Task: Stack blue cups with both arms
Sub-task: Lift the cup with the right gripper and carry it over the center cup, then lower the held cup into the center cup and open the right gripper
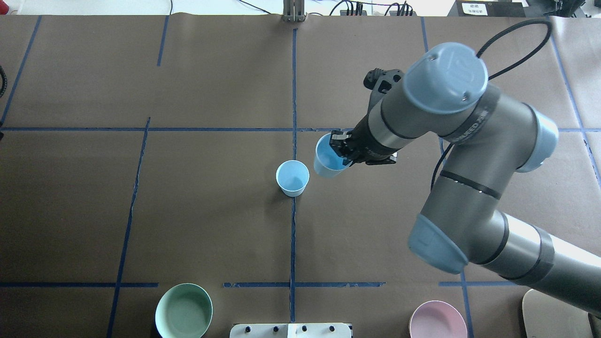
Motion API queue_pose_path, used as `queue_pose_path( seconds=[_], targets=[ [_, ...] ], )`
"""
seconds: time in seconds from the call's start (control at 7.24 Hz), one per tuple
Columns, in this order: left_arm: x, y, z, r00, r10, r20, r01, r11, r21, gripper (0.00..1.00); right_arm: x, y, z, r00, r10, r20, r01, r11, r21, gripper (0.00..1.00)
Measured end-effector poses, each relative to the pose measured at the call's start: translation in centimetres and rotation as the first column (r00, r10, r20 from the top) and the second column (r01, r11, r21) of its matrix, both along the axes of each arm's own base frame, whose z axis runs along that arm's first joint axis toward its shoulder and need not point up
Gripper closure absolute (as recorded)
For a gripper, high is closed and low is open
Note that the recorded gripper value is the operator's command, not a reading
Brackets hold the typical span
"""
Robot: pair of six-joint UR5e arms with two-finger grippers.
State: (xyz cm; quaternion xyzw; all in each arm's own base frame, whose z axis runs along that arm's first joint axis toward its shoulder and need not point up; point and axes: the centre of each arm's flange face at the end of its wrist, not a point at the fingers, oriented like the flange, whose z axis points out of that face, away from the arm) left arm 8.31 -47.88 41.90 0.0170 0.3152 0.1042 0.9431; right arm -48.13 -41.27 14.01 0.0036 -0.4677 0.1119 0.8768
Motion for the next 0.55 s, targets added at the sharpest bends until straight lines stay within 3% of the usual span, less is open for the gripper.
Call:
queue_pose_path(
  seconds=[0.55],
  targets=[
    [-0.6, -0.1, 0.7, 1.000, 0.003, 0.001, -0.003, 1.000, -0.005, 0.00, -3.9, -1.4, -1.6, 0.999, 0.018, -0.035, -0.018, 1.000, 0.008, 1.00]
  ],
)
